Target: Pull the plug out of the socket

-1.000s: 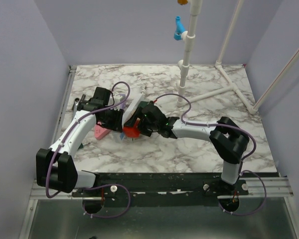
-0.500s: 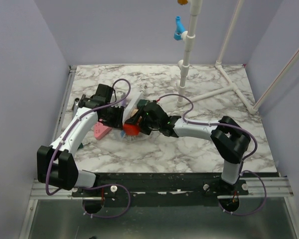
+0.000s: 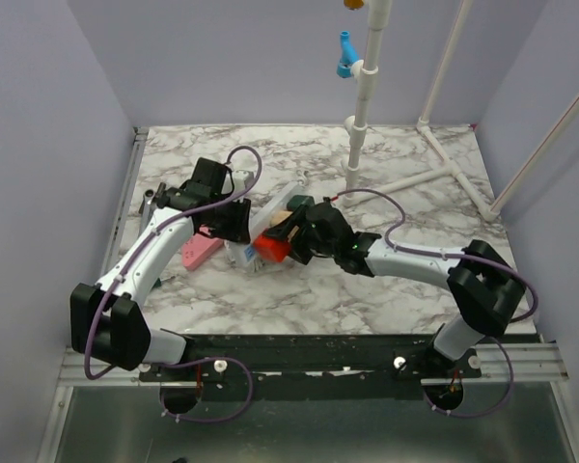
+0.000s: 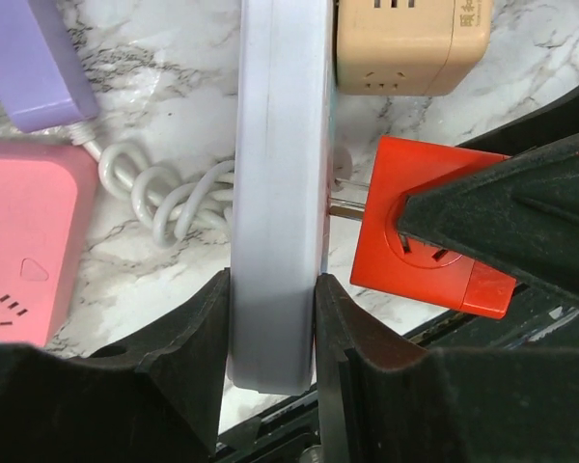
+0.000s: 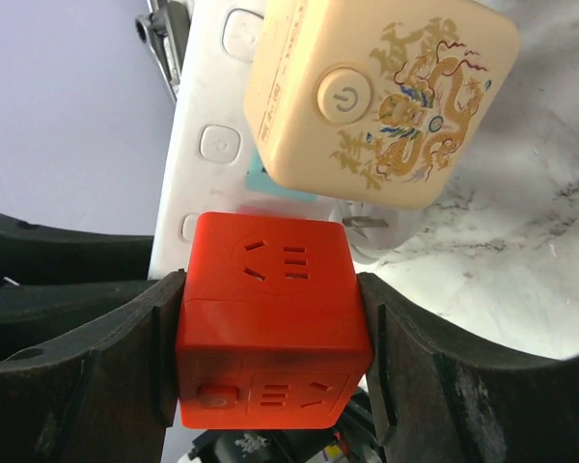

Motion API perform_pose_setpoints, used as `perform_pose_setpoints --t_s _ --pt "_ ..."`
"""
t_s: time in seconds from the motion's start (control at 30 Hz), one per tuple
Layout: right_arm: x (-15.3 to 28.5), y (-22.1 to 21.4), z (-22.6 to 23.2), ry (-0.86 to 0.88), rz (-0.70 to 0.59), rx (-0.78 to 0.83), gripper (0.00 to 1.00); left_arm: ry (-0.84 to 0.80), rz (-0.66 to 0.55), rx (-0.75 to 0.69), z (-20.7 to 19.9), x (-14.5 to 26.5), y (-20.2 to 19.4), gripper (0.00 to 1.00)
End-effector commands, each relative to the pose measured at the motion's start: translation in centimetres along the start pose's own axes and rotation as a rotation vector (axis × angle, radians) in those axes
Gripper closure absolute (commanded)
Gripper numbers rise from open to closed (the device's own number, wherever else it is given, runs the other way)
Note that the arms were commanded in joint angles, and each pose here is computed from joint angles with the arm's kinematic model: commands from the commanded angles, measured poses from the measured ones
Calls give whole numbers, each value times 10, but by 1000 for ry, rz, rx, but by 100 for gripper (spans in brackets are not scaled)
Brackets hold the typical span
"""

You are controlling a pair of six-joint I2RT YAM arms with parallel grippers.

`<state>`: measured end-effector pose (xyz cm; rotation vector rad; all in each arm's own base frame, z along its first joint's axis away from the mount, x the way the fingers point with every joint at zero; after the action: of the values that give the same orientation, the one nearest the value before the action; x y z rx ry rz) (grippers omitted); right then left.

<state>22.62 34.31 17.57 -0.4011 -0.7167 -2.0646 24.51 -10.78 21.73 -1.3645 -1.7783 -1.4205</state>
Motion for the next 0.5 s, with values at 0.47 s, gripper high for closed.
perform_pose_setpoints --t_s 0.47 --pt "63 -10 -43 -56 61 25 99 361 -246 -98 46 7 28 100"
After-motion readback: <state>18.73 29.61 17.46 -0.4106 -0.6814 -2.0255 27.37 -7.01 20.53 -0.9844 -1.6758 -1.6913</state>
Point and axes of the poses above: each gripper's point midway between its finger pads, its own x axis back along the fingers, its own z axis along the line the jaws close on, y = z × x, the point moved 8 cm from there along x, back along the fingers, and after that the axes turned 11 degrees about x, right-handed, at the moved point
